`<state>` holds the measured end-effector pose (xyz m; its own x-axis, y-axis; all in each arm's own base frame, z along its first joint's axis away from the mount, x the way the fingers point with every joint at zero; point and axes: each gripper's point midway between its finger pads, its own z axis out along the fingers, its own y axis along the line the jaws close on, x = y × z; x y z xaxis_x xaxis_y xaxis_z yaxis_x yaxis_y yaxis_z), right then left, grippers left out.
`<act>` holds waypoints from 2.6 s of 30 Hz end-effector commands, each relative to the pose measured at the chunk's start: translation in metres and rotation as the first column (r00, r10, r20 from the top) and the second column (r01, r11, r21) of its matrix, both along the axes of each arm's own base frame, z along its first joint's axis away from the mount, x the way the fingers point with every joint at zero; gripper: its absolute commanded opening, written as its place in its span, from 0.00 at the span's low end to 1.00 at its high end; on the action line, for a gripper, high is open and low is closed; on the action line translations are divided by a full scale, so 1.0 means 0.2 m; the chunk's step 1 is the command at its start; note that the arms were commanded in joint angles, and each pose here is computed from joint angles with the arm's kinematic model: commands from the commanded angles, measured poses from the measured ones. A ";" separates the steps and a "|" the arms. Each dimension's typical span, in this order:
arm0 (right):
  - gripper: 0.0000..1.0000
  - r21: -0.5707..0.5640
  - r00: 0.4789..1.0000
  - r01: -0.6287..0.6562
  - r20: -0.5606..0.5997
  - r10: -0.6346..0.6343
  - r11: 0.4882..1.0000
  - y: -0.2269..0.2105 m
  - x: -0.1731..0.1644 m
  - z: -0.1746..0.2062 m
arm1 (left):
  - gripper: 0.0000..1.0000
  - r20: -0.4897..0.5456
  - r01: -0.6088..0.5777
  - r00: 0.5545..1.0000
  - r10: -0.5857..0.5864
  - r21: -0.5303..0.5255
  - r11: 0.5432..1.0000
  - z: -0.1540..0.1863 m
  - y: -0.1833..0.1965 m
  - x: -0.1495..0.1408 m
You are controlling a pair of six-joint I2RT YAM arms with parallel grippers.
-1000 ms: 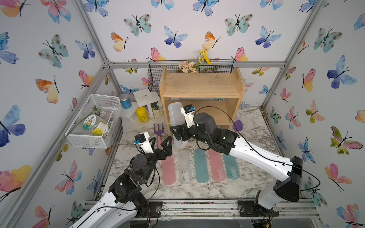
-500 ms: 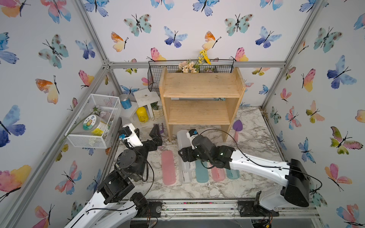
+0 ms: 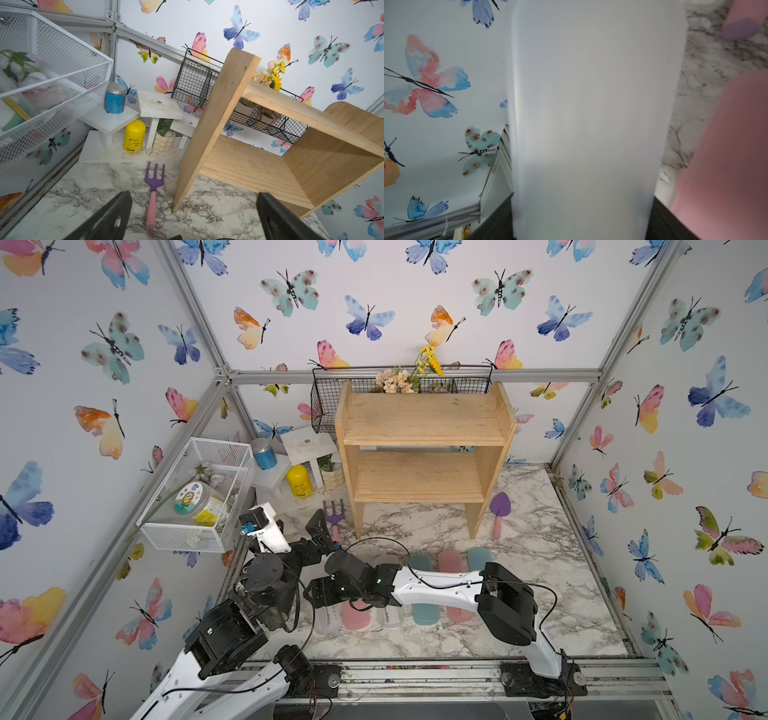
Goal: Remove the pencil cases from the shelf
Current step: Place the pencil case at the center of the board, then reset both arms
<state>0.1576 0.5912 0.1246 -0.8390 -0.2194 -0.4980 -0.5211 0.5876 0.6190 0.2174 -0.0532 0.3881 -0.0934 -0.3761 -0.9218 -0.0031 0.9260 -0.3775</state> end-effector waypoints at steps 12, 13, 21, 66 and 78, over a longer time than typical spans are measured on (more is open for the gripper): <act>0.73 -0.083 0.995 0.094 -0.020 -0.096 0.992 0.11 0.07 -0.26 | 0.99 -0.034 -0.045 0.998 0.044 -0.030 0.999 -0.11 0.11 -0.07; 0.73 -0.090 0.995 0.096 -0.021 -0.098 0.991 0.11 0.07 -0.27 | 0.99 -0.036 -0.044 0.998 0.043 -0.035 0.998 -0.11 0.11 -0.08; 0.83 -0.110 0.993 0.112 -0.015 -0.114 0.988 0.10 0.09 -0.31 | 0.99 -0.045 -0.032 0.999 0.030 -0.038 0.999 -0.13 0.10 -0.07; 0.99 0.004 0.401 0.815 0.718 -0.569 0.579 -2.50 1.04 0.75 | 0.99 -0.001 -0.262 0.962 0.274 0.296 0.919 -1.18 0.44 0.56; 0.99 -0.048 0.325 0.837 0.845 -0.425 0.545 -2.66 1.21 0.12 | 0.99 -0.086 -0.139 0.981 0.176 0.331 0.933 -1.35 0.37 0.68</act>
<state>0.3792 0.0563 0.1092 -0.4506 -0.1290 -0.8834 0.0352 0.9862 -0.1619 0.3332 0.0290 0.1009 -0.1853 -0.0957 -0.9780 -0.2389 0.9698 -0.0497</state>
